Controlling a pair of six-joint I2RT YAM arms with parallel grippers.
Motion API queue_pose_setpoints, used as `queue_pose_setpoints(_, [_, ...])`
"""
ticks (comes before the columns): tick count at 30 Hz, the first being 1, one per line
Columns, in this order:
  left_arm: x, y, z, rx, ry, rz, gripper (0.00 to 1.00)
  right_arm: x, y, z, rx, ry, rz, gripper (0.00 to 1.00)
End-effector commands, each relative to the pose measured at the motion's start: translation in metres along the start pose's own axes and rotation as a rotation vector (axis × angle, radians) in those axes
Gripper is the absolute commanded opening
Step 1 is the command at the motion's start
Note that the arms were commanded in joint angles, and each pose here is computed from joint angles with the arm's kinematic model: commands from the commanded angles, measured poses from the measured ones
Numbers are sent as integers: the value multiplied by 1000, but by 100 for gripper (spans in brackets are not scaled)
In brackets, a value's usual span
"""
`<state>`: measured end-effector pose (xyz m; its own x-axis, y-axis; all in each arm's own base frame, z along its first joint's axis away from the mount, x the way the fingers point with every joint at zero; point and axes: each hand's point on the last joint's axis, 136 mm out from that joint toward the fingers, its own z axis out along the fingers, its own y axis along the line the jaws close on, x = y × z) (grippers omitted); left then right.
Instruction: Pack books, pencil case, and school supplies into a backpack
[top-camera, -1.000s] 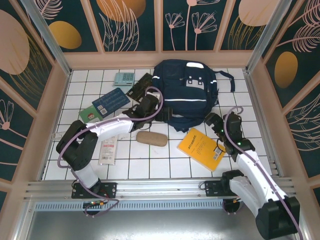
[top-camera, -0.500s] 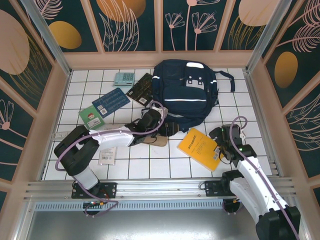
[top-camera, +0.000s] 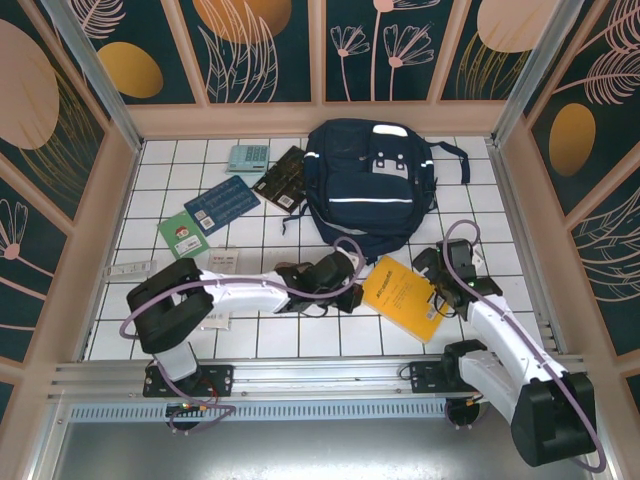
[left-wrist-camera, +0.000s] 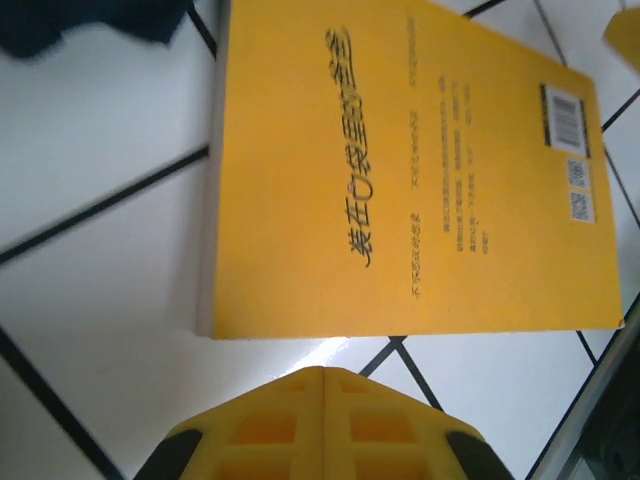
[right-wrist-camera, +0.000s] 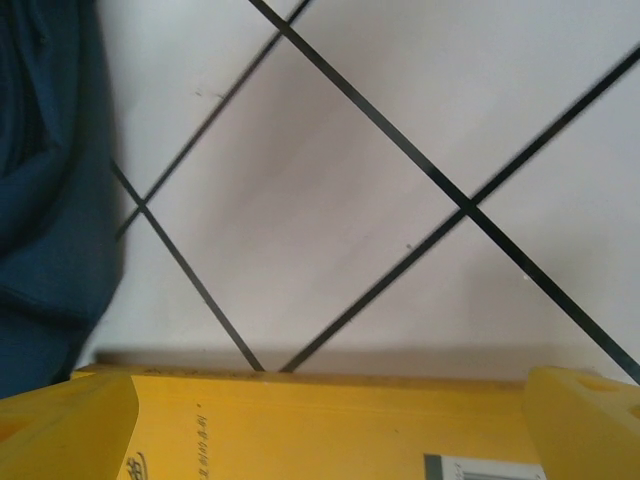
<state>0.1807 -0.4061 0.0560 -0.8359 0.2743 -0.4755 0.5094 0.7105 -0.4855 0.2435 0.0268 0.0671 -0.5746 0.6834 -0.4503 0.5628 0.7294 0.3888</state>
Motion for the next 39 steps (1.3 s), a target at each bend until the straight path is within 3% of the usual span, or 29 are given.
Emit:
queue_pose_setpoints(1, [26,7,14,-75,80,39,0,-24,25,-4,-63,-77,-37,99])
queue_pose_setpoints(7, [53,24,28,-143,153,34,0,-29,40,7,-134,-57,-79,99])
queue_pose_setpoints(18, [0,24,52,-269,59,76,0,1,24,27,-169,74,-78,99])
queue_pose_setpoints(27, [-42,52,60,-272,-5,-21,0,31,10,25,-200,150,-93,99])
queue_pose_setpoints(34, [-60,84,49,-426,-52,-35,0,31,27,11,-287,157,-118,99])
queue_pose_setpoints(39, [-58,78,38,-379,-62,-45,0,8,26,9,-231,61,-171,99])
